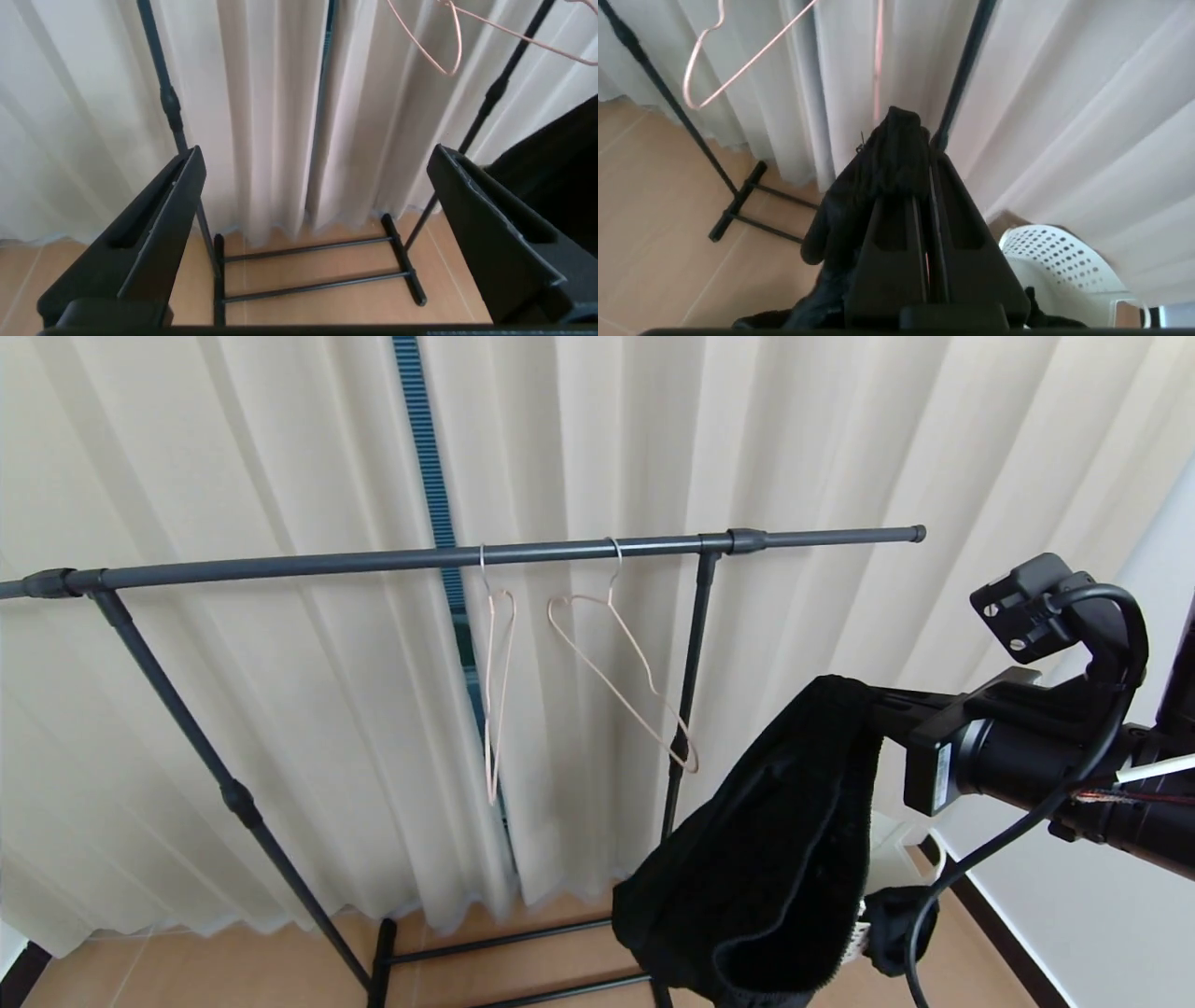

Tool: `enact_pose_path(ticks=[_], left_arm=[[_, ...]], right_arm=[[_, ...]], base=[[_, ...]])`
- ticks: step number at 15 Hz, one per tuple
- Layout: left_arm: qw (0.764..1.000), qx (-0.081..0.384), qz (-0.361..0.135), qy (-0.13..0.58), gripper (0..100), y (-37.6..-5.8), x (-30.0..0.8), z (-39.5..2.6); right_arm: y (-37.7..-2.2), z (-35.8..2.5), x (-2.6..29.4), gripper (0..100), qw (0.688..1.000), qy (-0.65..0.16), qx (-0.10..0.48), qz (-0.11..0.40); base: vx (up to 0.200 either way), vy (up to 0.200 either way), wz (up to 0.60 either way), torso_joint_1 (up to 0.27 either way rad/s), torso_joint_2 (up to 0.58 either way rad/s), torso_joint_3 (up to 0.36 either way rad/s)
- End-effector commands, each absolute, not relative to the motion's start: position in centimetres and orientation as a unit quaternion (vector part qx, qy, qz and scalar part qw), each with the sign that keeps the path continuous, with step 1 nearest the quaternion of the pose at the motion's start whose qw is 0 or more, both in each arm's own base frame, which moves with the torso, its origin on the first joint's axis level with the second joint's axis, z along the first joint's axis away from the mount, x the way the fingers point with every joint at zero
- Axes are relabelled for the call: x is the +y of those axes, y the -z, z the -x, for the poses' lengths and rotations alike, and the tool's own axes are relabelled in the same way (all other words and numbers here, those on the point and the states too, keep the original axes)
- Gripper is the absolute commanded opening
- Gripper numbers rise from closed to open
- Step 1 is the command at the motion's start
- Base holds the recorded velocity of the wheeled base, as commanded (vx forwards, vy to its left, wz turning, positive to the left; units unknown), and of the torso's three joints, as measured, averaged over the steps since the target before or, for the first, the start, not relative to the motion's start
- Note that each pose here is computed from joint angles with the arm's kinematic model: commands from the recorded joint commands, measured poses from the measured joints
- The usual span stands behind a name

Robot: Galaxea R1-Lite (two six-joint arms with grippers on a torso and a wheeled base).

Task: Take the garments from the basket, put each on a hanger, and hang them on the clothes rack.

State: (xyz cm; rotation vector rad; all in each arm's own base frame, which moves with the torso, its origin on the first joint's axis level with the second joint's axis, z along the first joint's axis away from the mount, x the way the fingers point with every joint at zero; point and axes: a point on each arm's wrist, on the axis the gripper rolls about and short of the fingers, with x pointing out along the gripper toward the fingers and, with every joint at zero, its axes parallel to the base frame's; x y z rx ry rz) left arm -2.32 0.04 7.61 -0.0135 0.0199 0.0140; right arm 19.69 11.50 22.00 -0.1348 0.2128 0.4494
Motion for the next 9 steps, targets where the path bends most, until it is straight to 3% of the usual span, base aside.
enact_pose_path(ticks=[1,5,9], left_arm=[[1.0,0.011,0.007,-0.008,100,-7.61,0.03,2.3],[1.0,0.011,0.007,-0.009,100,-7.61,0.04,2.31],[1.0,0.011,0.008,-0.008,100,-7.61,0.04,2.3]], right_arm=[[-21.95,-19.71,11.53,0,0.967,-0.222,0.106,0.067],[-21.91,-19.72,11.49,0,0.967,-0.222,0.107,0.067],[-21.83,-19.74,11.5,0,0.967,-0.221,0.107,0.071]], base=[[-0.2,0.0,0.0,-0.002,-0.01,0.012],[-0.2,0.0,0.0,0.001,0.0,0.001],[0.0,0.0,0.0,0.0,0.0,0.0]])
